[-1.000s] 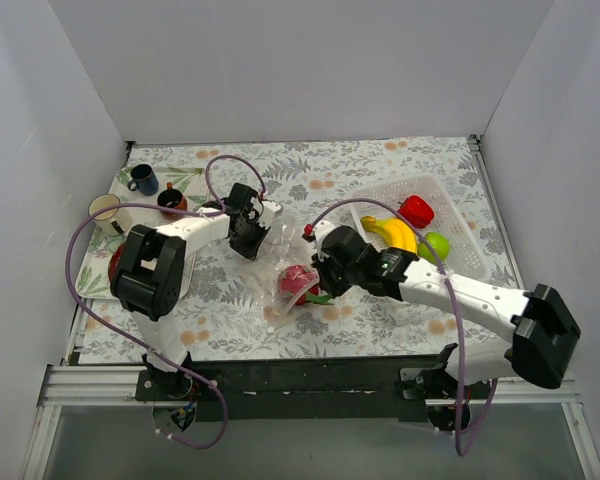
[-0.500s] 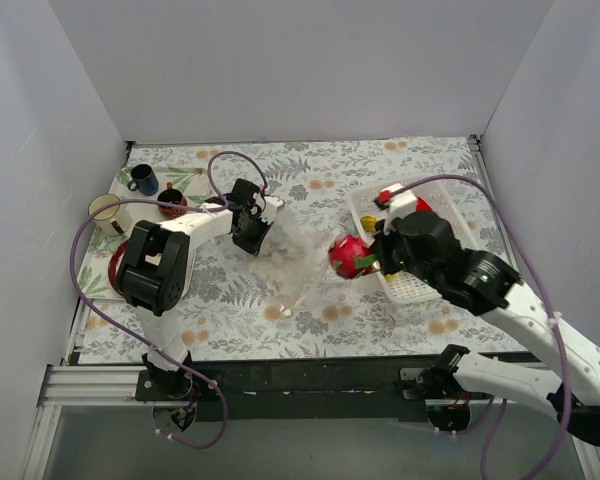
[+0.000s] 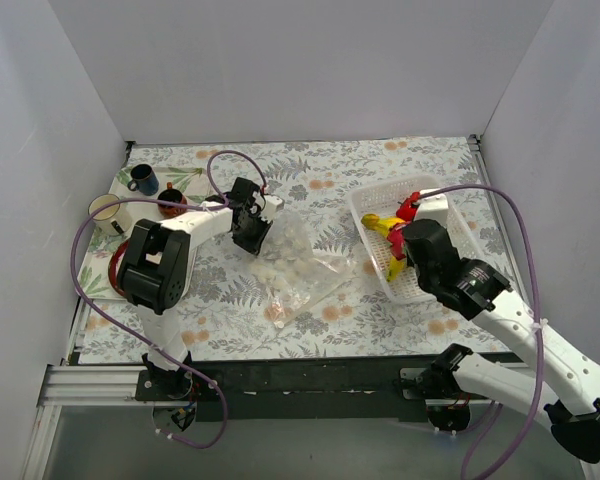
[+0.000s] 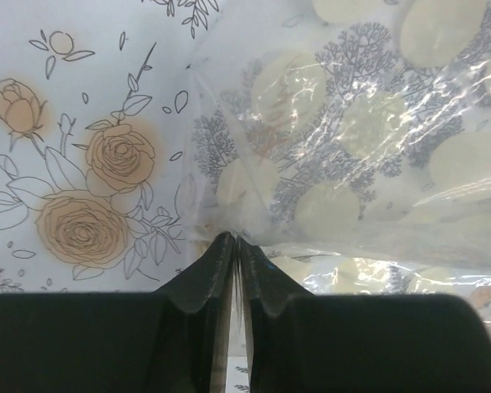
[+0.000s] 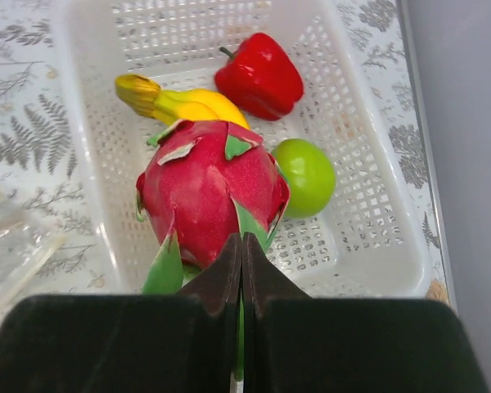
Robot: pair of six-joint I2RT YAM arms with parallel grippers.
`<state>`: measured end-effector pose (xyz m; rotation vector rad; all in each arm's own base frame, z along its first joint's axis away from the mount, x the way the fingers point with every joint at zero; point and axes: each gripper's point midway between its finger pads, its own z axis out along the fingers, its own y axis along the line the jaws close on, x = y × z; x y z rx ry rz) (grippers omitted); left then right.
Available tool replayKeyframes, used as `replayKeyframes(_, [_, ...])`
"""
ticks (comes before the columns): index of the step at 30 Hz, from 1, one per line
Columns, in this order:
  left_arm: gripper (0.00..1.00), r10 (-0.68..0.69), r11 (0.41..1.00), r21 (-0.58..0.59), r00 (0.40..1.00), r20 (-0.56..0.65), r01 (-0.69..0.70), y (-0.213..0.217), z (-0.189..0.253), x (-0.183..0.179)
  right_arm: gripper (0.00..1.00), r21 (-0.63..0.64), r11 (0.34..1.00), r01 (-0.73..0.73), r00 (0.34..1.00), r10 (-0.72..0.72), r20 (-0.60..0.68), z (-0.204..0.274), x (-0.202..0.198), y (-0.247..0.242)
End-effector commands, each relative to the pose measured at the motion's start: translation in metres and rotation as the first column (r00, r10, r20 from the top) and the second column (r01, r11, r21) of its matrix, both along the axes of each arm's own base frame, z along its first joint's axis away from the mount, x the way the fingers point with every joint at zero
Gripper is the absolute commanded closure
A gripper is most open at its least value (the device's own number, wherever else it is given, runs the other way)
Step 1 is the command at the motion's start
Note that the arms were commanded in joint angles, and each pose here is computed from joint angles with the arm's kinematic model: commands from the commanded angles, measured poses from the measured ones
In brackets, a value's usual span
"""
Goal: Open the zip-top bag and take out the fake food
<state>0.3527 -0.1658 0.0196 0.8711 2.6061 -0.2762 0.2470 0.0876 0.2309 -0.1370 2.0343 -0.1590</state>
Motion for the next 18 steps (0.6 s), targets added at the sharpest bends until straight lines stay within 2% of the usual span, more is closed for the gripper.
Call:
replayKeyframes(1, [0.76,0.016,1.000,0.026,0.992,-0.124,-0.013,0.007,-0.016,-0.023,0.90,0.076,0.990,0.117,0.986,-0.125,0.110,0.015,0.023,-0.019])
replayKeyframes(3, [0.63,0.024,1.000,0.007,0.994,-0.110,-0.024,0.004,-0.008,-0.019,0.63,0.081,0.988,0.135,0.988,-0.140,0.068,0.001,0.032,-0.027])
replayKeyframes(4, [0.44,0.025,1.000,-0.007,0.996,-0.085,-0.026,0.001,0.002,-0.015,0.30,0.086,0.989,0.116,0.993,-0.119,0.021,-0.011,0.037,-0.021])
replayKeyframes(5, [0.33,0.028,0.999,-0.018,0.997,-0.069,-0.029,-0.001,0.008,-0.011,0.10,0.082,0.987,0.137,0.991,-0.137,-0.003,-0.015,0.040,-0.025])
replayKeyframes(6, [0.23,0.037,0.999,-0.024,0.998,-0.057,-0.038,-0.002,0.013,-0.009,0.02,0.070,0.988,0.140,0.990,-0.137,-0.041,-0.023,0.045,-0.022])
replayKeyframes(7, [0.09,0.038,0.999,-0.035,0.998,-0.042,-0.040,-0.004,0.019,-0.006,0.02,0.073,0.989,0.129,0.990,-0.125,-0.063,-0.026,0.047,-0.018])
replayKeyframes(8, [0.02,0.040,0.998,-0.049,0.999,-0.014,-0.041,-0.005,0.029,-0.002,0.01,0.066,0.989,0.132,0.989,-0.127,-0.081,-0.028,0.049,-0.017])
replayKeyframes(15, [0.02,0.096,0.977,-0.202,0.989,0.110,-0.072,-0.017,0.085,0.017,0.01,-0.007,0.980,0.197,0.967,-0.196,-0.164,-0.026,0.067,-0.013])
replayKeyframes(18, [0.02,0.133,0.952,-0.293,0.982,0.132,-0.090,-0.017,0.108,0.023,0.01,-0.013,0.983,0.182,0.971,-0.182,-0.155,-0.019,0.069,-0.012])
